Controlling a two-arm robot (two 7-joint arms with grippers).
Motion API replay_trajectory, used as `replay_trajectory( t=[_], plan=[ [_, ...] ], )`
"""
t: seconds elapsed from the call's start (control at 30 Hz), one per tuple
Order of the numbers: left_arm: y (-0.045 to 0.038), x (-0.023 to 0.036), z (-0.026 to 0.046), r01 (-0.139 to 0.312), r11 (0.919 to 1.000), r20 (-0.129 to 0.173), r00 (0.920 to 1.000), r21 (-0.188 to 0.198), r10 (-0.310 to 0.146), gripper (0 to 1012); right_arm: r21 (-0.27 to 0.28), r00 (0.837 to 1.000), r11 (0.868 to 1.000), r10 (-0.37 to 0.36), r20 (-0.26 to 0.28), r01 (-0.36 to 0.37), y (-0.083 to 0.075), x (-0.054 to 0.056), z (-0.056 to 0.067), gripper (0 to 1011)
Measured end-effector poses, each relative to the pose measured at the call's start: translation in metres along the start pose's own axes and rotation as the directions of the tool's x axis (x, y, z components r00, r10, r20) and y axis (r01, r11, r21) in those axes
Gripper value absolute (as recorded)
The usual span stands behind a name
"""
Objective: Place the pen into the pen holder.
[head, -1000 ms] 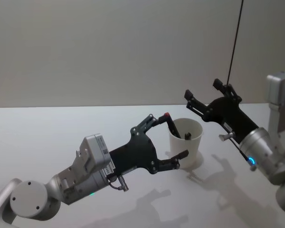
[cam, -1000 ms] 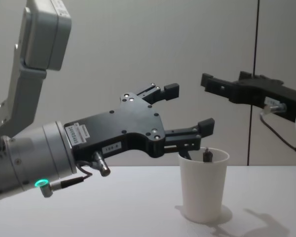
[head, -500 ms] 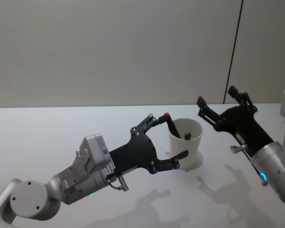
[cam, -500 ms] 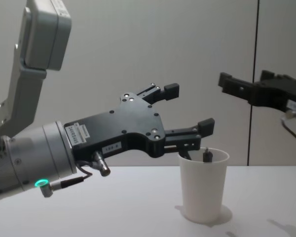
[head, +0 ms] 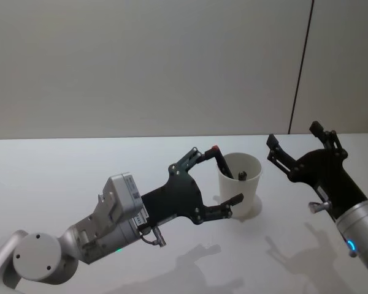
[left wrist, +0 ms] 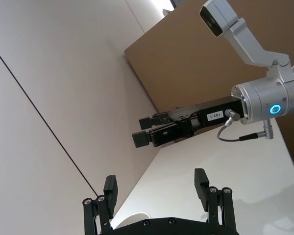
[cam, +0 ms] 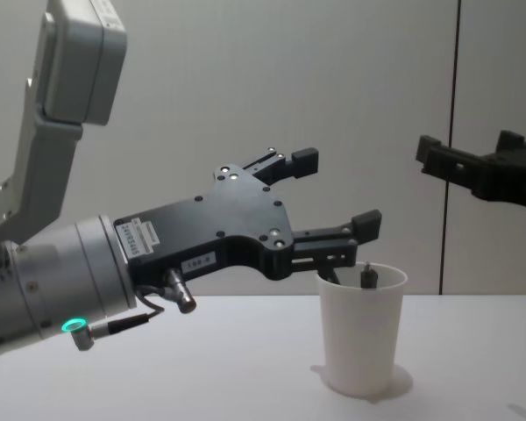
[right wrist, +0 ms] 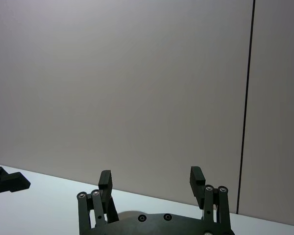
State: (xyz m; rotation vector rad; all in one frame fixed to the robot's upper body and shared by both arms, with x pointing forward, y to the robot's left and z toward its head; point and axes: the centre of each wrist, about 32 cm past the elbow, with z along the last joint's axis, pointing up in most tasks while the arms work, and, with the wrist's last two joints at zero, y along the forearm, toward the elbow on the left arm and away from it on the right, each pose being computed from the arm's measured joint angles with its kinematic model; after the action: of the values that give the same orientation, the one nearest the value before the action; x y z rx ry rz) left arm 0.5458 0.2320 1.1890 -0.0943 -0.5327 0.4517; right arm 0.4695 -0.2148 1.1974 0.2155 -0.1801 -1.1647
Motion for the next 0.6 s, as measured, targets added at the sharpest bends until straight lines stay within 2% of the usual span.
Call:
replay_trajectory(
  t=[0.6],
  plan=[
    [0.0000,0.0000,0.0000,0.000,1.0000,0.000,1.0000,0.000,0.000,1000,0.000,1.000,1.000,-0.016,0.005,0.016,-0.0081,-0.0026,0.0010,1001]
  ],
)
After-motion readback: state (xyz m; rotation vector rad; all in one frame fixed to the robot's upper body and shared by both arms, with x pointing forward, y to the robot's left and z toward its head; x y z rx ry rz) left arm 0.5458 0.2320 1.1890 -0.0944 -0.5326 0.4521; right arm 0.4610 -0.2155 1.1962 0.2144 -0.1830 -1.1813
